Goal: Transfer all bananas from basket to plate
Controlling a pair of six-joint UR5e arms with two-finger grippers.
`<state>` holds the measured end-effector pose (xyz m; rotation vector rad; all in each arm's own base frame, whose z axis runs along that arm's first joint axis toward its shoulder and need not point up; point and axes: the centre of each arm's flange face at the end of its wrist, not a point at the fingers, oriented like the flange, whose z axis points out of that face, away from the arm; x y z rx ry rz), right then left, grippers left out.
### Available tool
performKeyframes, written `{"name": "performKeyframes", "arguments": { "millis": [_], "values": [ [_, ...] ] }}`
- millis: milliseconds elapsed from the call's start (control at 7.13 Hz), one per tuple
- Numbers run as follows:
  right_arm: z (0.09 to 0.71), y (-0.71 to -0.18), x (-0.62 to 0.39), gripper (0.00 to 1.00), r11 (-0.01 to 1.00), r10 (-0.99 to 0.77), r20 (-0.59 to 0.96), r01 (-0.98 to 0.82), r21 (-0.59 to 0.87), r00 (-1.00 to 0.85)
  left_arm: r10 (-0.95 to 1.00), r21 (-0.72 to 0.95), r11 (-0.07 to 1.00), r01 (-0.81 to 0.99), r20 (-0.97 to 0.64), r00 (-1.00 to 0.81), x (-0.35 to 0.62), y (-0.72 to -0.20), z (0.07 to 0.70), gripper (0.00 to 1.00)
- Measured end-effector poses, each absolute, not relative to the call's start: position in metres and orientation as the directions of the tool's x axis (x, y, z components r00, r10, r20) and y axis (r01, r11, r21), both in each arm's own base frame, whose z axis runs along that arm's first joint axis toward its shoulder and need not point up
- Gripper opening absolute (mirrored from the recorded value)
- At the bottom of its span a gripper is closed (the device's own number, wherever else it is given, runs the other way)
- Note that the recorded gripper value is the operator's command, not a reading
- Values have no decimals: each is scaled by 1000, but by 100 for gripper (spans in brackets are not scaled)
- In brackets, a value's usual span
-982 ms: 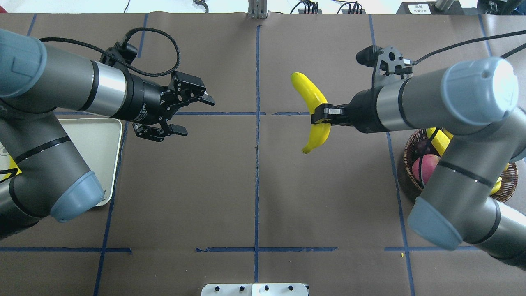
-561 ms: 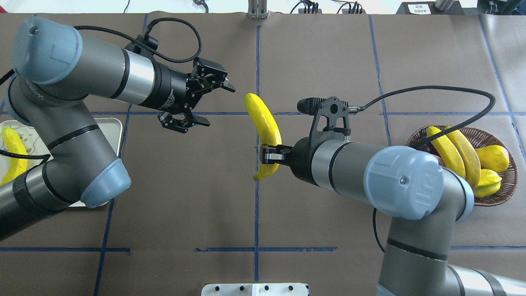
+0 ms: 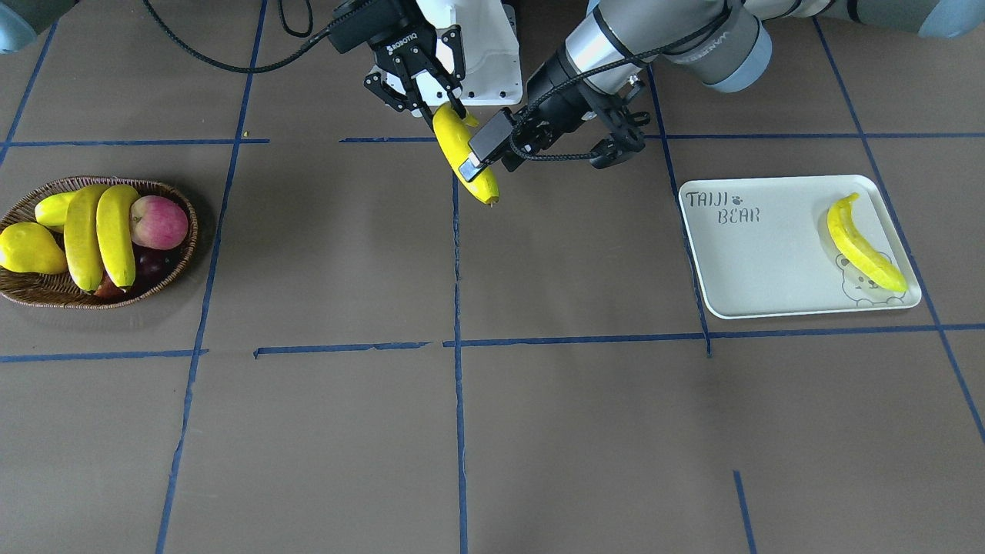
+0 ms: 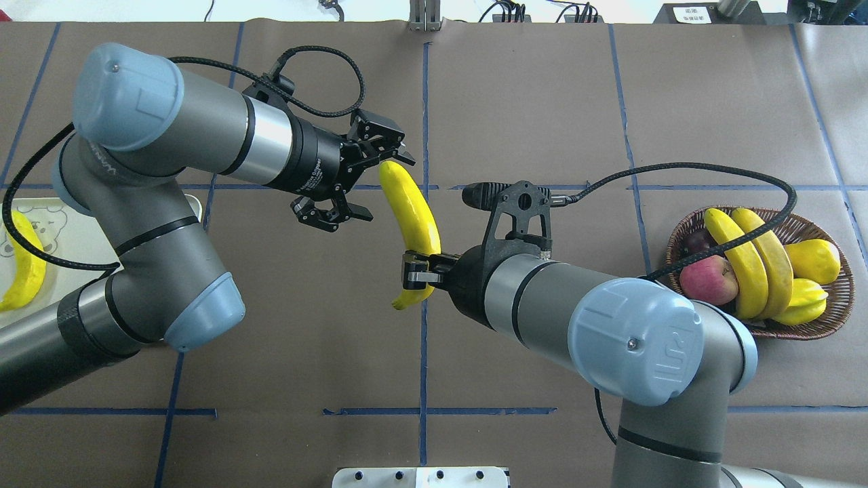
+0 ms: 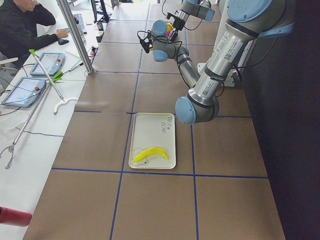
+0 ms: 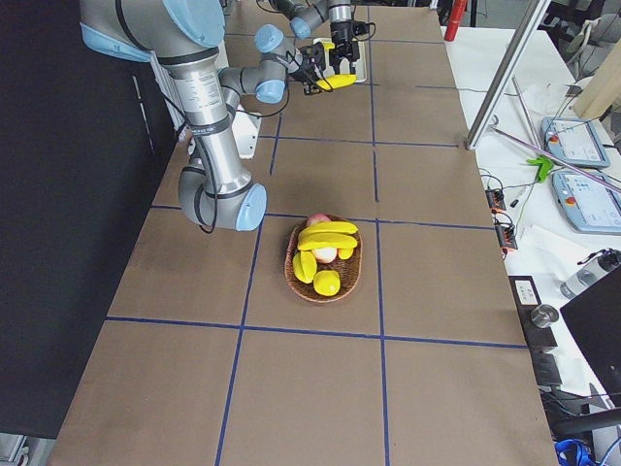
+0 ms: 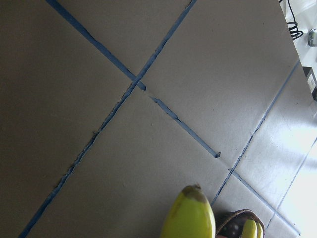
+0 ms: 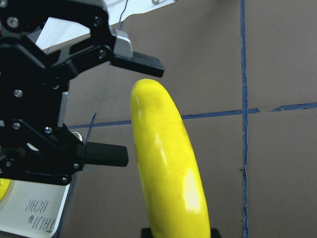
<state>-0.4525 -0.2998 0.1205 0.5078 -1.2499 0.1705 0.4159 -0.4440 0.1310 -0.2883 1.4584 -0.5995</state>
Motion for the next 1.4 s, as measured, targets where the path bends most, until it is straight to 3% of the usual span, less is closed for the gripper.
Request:
{"name": "performKeyframes", "arguments": {
  "millis": [140,281,421,561,702,842,1403],
  "values": [
    [120,-298,-453,1,878,-149,937,-392,273,317,-539,-528,826,196,-843,1,423,-438,127,95],
    [119,-297,-453,1,879,-150,938,-392,272,313,-534,-525,830,188,-845,1,430,-432,123,38],
    [118,-297,-452,1,879,-151,939,-392,270,309,-531,-522,833,181,-847,0,436,-427,119,0],
    [117,-296,-452,2,880,-151,940,-392,270,307,-527,-519,836,179,-850,1,437,-424,119,0],
    [117,-296,-451,67,880,-151,940,-392,269,306,-520,-512,841,177,-854,-1,436,-424,120,0],
    [117,-295,-449,100,880,-152,941,-392,268,303,-514,-507,844,176,-858,-6,435,-424,121,0],
    [113,-290,-441,100,885,-149,947,-390,256,285,-512,-504,841,197,-859,-13,428,-435,125,0]
  ]
}}
